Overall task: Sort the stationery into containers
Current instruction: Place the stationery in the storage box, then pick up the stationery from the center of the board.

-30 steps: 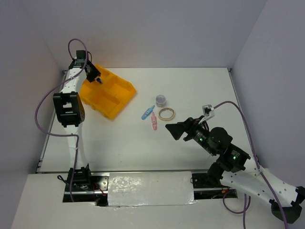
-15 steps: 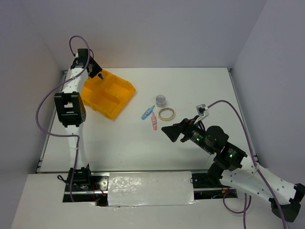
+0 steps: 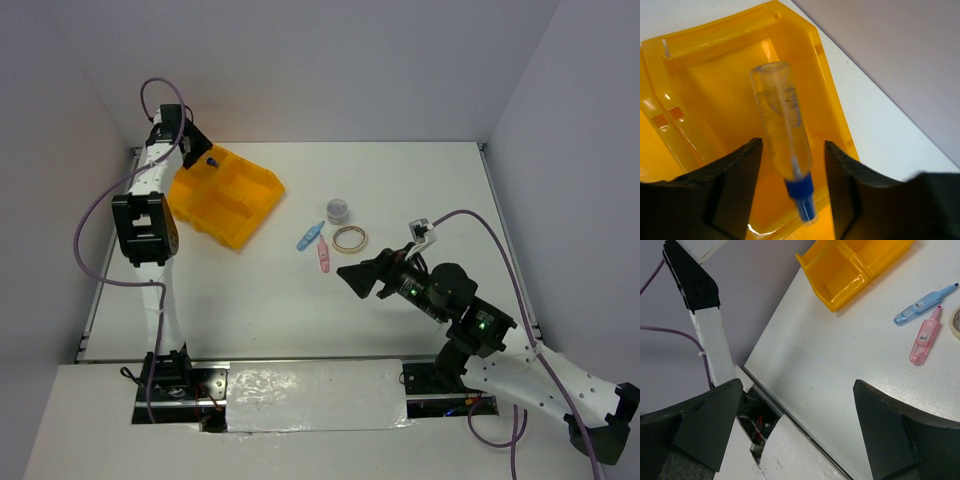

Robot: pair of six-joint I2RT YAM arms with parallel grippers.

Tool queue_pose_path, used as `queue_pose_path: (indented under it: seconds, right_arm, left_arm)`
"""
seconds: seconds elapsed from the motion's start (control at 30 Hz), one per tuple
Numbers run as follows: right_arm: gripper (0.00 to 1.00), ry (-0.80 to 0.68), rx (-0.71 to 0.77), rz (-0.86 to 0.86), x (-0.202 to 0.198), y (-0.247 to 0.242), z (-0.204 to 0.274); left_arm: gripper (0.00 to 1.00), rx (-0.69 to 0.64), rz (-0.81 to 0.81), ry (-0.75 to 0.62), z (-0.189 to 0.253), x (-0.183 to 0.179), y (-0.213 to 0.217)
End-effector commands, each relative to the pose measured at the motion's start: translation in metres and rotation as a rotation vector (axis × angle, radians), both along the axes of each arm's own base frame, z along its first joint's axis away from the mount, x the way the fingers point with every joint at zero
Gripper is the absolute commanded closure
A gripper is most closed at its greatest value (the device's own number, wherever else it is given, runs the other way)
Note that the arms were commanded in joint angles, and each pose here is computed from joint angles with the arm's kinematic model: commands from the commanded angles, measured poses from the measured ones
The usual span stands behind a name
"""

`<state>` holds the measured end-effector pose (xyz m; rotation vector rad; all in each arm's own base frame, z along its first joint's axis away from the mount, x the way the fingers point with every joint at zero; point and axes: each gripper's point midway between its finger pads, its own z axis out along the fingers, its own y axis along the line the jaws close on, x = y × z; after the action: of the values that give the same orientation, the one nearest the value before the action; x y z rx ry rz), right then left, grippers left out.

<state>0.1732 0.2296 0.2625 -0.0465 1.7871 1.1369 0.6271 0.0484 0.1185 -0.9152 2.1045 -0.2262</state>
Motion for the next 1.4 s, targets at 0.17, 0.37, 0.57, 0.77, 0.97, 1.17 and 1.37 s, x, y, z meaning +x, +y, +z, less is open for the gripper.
queue_pose_path:
  seconds: [0.17, 0.37, 0.57, 0.77, 0.97, 1.17, 1.37]
  right_arm:
    - [0.01, -0.027, 0.030, 0.015, 0.002, 0.005, 0.009]
    - [0.00, -0.027, 0.002, -0.015, 0.007, 0.003, 0.006]
    - [0.00, -0.021, -0.129, -0.128, 0.024, -0.014, -0.007]
    - [0.00, 0.050, -0.277, -0.240, 0.038, -0.033, -0.026]
    - [0.00, 0.161, -0.428, -0.369, 0.052, -0.059, -0.051]
    - [0.11, 0.260, -0.490, -0.445, 0.079, -0.085, -0.083]
    - [0.31, 0.351, -0.563, -0.480, 0.124, -0.093, -0.116]
  left_arm:
    - [0.01, 0.022, 0.021, -0.152, 0.073, -0.001, 0.013]
    - [0.01, 0.049, 0.001, -0.246, 0.139, -0.020, 0.011]
    - [0.01, -0.002, -0.062, -0.328, 0.213, -0.083, -0.014]
    - [0.01, -0.013, -0.245, -0.306, 0.213, -0.183, -0.096]
    - [0.01, 0.152, -0.404, -0.214, 0.162, -0.288, -0.143]
    - [0.01, 0.269, -0.638, -0.175, 0.126, -0.360, -0.140]
    - [0.01, 0.348, -0.483, -0.261, 0.123, -0.387, -0.107]
